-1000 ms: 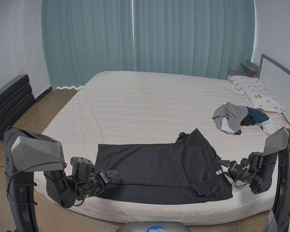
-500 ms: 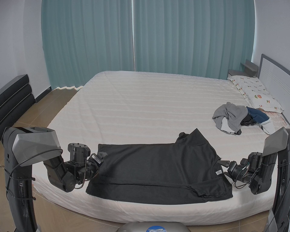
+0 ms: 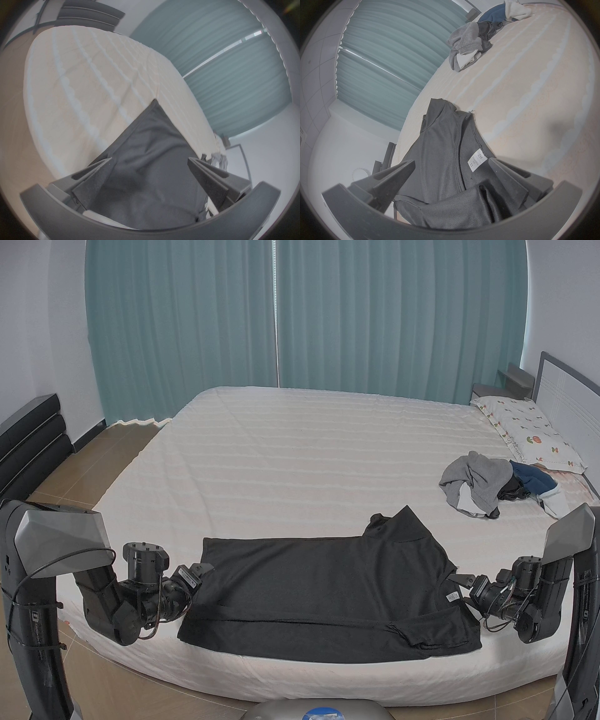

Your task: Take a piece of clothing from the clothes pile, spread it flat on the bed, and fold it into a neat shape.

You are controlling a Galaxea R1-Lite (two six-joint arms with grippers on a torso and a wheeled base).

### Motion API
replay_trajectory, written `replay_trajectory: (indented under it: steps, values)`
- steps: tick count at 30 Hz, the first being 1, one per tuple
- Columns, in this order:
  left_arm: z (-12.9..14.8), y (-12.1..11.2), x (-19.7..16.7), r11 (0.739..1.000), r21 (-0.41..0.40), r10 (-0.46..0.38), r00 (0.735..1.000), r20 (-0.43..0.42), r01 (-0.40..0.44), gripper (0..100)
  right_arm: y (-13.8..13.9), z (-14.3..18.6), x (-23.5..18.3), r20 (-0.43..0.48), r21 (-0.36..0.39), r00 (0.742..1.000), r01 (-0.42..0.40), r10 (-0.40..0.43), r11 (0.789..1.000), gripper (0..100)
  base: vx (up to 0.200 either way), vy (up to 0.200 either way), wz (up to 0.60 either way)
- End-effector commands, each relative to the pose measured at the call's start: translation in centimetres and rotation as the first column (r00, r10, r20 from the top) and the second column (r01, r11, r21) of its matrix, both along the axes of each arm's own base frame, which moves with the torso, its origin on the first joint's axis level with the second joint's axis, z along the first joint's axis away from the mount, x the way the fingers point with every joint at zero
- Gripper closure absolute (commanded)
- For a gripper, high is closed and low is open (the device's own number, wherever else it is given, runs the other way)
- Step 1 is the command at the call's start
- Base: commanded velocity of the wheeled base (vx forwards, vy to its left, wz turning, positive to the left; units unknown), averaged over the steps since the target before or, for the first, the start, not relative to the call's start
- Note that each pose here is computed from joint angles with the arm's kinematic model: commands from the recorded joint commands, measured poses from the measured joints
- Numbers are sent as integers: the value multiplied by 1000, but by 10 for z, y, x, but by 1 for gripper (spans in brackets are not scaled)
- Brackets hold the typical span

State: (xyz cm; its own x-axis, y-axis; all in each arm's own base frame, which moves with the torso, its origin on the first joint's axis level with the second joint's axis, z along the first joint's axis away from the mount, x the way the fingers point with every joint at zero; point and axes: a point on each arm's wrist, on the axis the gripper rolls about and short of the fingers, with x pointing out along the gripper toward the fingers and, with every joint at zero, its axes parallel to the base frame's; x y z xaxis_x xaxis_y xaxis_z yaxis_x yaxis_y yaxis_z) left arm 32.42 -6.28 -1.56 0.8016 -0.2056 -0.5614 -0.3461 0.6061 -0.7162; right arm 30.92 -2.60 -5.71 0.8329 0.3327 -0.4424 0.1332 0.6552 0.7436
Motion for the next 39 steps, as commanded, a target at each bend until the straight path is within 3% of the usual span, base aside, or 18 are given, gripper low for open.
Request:
replay_trajectory:
  steps: [1, 7, 11, 18, 25, 29, 32, 34, 39]
  values:
    - [5, 3, -27, 995, 45, -89, 995, -41, 91, 0, 0, 0, 0, 11, -5, 1000, -2, 2, 1000, 0, 0, 0, 0]
    - [0, -7, -32, 988, 70, -136, 989, -62, 140, 0, 0, 0, 0, 12, -6, 1000, -2, 2, 1000, 0, 0, 0, 0]
    - [-11, -21, -35, 965, 151, -202, 976, -85, 213, 0, 0, 0, 0, 12, -6, 1000, -2, 2, 1000, 0, 0, 0, 0]
    - [-24, -29, -36, 941, 252, -201, 972, -120, 226, 0, 0, 0, 1, 12, -6, 1000, -2, 2, 1000, 0, 0, 0, 0]
    - [-25, -33, -27, 941, 256, -204, 974, -98, 223, 0, 0, 1, 1, 16, -6, 1000, -2, 2, 1000, 0, 0, 0, 0]
    - [-24, -33, -15, 947, 251, -190, 979, -68, 201, 0, 0, 1, 1, 17, -7, 1000, -1, 1, 1000, 0, 0, 0, 0]
    - [-20, -28, -1, 967, 212, -139, 990, -24, 141, 0, 0, 1, 1, 15, -7, 1000, -1, 1, 1000, 0, 0, 0, 0]
    - [-12, -22, 14, 992, 117, -48, 999, 18, 45, 0, 0, 1, 2, 17, -7, 1000, -1, 1, 1000, 0, 0, 0, 0]
    - [-4, -4, 35, 997, 24, 69, 995, 72, -71, 0, 0, 1, 1, 17, -7, 1000, -1, 1, 1000, 0, 0, 0, 0]
